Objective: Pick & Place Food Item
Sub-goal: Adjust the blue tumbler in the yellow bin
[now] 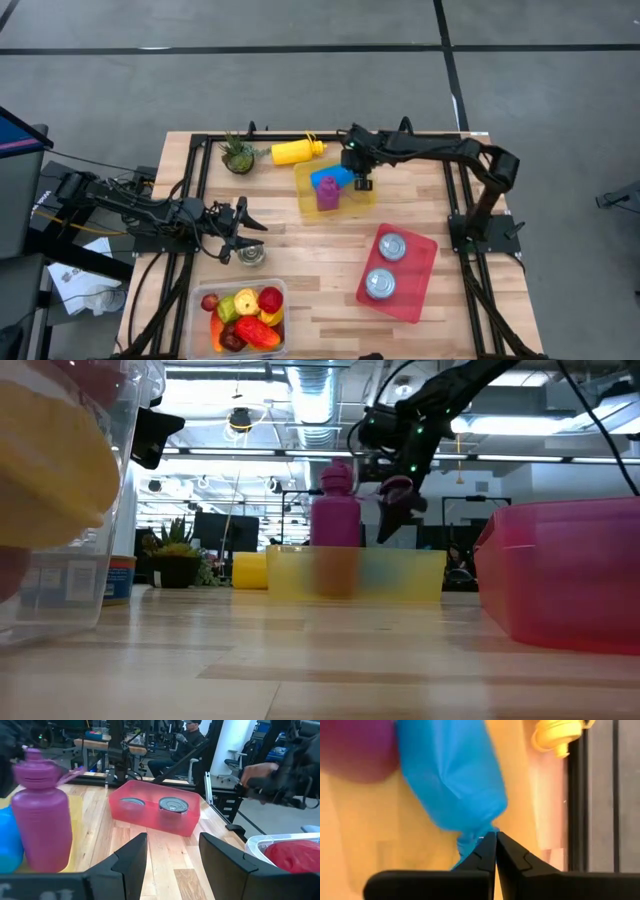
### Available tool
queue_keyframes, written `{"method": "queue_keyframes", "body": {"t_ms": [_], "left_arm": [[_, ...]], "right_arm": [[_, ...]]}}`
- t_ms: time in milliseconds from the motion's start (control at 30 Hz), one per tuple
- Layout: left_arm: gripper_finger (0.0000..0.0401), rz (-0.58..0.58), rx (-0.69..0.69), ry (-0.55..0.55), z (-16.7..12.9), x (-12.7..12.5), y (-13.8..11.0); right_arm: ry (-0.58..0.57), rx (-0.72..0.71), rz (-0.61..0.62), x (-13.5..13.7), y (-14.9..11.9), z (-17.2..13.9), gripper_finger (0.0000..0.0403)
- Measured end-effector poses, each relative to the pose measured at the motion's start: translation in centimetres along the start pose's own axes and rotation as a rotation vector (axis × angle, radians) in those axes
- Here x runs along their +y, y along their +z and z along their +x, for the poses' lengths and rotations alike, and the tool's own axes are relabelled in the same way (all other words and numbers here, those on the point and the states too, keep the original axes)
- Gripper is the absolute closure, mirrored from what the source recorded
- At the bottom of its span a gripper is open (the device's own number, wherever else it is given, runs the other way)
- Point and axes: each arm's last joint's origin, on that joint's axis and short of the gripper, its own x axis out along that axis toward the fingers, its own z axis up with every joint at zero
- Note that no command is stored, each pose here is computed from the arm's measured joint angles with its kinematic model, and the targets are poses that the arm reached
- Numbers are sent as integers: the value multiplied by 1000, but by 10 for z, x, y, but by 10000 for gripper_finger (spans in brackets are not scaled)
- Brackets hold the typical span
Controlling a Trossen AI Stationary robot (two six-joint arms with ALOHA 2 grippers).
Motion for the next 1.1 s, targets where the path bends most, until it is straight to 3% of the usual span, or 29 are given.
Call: {"method": "queue_keyframes", "body": {"t_ms": [233,400,600,867,1100], "left_arm": [[229,0,0,0,0,0,0],[229,-8,0,-1,0,0,0],[229,-8,-2,-1,0,0,0],[229,-8,-10,-4,0,0,1],[229,-2,-9,-4,0,0,1]], "right_arm": [[-10,-13,-10,9,3,-26,402],[24,32,15,17,-1,-34,375],[81,122,43,18,-9,-19,298],[144,117,39,15,-10,13,164],[153,84,44,6,-11,19,133]]}}
